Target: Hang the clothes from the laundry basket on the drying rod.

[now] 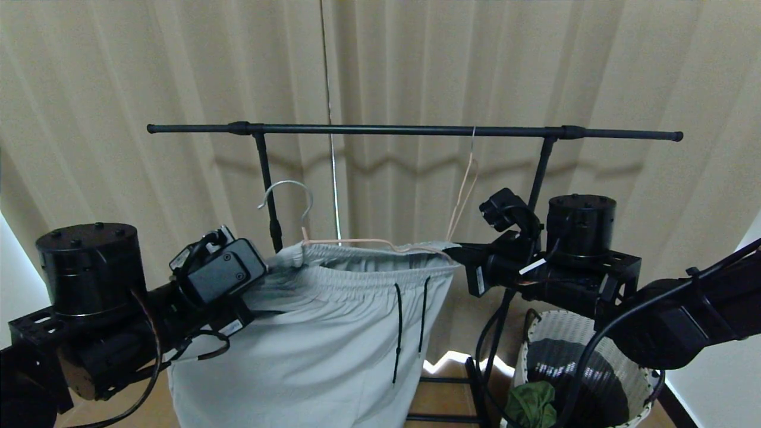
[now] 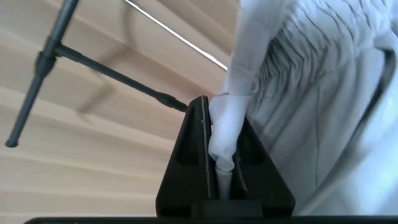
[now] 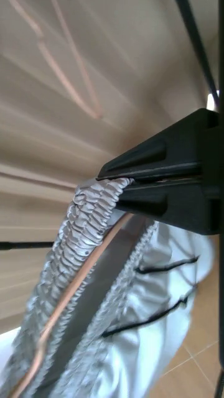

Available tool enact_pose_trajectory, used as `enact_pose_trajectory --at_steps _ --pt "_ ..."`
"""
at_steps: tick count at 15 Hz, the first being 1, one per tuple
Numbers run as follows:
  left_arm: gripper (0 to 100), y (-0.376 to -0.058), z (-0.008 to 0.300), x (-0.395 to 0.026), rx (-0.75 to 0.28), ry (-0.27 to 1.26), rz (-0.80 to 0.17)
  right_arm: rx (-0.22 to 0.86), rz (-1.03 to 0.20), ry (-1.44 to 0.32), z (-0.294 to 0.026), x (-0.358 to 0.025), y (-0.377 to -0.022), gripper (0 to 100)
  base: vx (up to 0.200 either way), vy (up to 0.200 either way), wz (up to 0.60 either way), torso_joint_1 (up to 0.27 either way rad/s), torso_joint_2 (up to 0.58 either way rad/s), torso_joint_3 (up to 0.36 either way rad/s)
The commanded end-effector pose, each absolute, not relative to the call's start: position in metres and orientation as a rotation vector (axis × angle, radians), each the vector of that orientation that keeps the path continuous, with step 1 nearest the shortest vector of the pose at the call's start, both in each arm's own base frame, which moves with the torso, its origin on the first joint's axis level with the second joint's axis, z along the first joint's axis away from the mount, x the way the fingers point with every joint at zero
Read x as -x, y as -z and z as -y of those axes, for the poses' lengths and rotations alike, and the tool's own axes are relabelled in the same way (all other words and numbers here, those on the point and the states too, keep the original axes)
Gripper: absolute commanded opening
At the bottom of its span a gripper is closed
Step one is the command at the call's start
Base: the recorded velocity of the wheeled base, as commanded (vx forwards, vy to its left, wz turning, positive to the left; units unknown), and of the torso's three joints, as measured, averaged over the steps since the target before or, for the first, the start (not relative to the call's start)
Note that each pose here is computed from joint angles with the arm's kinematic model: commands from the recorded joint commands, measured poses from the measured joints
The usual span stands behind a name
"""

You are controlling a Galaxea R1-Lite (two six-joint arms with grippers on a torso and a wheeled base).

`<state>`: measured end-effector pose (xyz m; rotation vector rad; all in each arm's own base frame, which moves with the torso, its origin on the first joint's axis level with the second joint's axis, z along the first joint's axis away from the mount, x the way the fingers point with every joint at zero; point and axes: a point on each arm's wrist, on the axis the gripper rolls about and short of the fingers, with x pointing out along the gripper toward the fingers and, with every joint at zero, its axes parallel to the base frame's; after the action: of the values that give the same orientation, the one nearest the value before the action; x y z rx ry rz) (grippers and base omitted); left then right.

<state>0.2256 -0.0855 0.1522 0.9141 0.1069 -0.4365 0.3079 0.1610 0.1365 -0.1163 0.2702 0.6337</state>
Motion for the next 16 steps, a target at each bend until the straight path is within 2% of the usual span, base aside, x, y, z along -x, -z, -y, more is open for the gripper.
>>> enact_pose_trajectory --at_steps 1,4,7,16 --pt "0 -0.146 0.086 -0.225 -0.921 0.452 -0.127 0.115 -0.254 -0.648 -0.166 -0.307 -0.141 0 0.0 0.0 0.0 0.0 0.0 0.0" --pt "0 -0.14 0.091 -0.227 -0.925 0.475 -0.139 0.116 -0.247 -0.662 -0.169 -0.304 -0.143 0 0.0 0.0 0.0 0.0 0.0 0.0" --pt "0 -0.125 0.09 -0.225 -0.946 0.501 -0.194 0.113 -0.234 -0.669 -0.171 -0.301 -0.148 0 0.0 0.0 0.0 0.0 0.0 0.0" --pt "0 -0.126 0.058 -0.233 -1.016 0.381 -0.24 0.103 -0.216 -0.599 -0.147 -0.305 -0.155 0 0.0 0.0 0.0 0.0 0.0 0.0"
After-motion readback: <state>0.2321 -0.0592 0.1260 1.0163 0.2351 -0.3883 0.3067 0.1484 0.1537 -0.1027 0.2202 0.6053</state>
